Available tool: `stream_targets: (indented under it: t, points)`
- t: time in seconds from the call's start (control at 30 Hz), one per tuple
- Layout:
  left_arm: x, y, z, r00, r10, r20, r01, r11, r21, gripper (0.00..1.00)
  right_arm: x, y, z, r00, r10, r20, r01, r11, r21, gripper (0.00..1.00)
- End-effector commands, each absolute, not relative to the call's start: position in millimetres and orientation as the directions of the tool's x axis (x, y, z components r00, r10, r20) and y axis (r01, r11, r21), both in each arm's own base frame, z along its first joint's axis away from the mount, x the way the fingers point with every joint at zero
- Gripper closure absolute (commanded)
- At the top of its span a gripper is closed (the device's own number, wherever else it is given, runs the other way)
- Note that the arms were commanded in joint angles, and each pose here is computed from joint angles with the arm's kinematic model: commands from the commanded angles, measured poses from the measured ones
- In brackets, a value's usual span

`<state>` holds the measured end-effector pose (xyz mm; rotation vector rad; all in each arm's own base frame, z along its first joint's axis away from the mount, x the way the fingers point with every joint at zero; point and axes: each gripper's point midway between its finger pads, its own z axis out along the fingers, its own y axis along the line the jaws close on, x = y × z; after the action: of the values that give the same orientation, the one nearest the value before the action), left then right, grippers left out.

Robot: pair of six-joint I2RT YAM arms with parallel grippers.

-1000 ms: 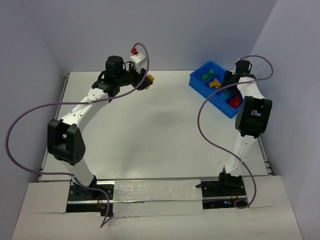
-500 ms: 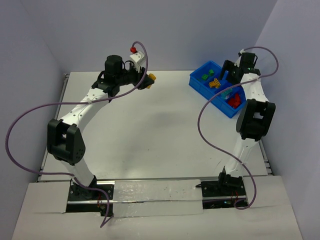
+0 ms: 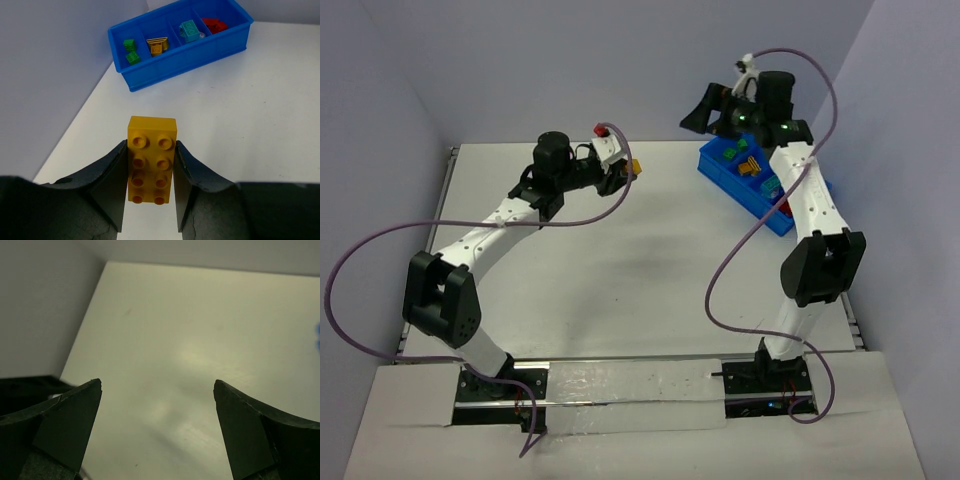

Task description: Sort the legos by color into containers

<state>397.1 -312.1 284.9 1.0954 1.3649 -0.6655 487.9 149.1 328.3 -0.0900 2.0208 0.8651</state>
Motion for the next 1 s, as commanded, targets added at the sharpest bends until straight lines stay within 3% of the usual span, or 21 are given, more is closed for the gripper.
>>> stream_targets:
  t: [0.0,0.17,0.5,0.9,0.97]
  points:
    - [393,-312,330,0.340,0.177,-0.924,0.837,0.391,0.383,1.00,437,214,345,-0.621,0.155,-0.769,-0.554,0.607,0.570,0.00]
    - [380,-320,333,0.343,0.148,-0.927,0.855,0.359,0.374,1.00,410,248,345,-0.610,0.054,-0.791,-0.664,0.511,0.547,0.01]
    - [361,-329,331,0.320,0.124,-0.939,0.878,0.333,0.343,1.00,377,278,342,-0.581,-0.054,-0.812,-0.758,0.401,0.515,0.14]
    - [366,-328,338,0.330,0.112,-0.937,0.865,0.363,0.348,1.00,362,280,321,-0.601,-0.111,-0.792,-0.756,0.399,0.518,0.26]
    - [367,-328,337,0.328,0.114,-0.938,0.865,0.363,0.346,1.00,359,280,317,-0.612,-0.110,-0.783,-0.748,0.402,0.528,0.34]
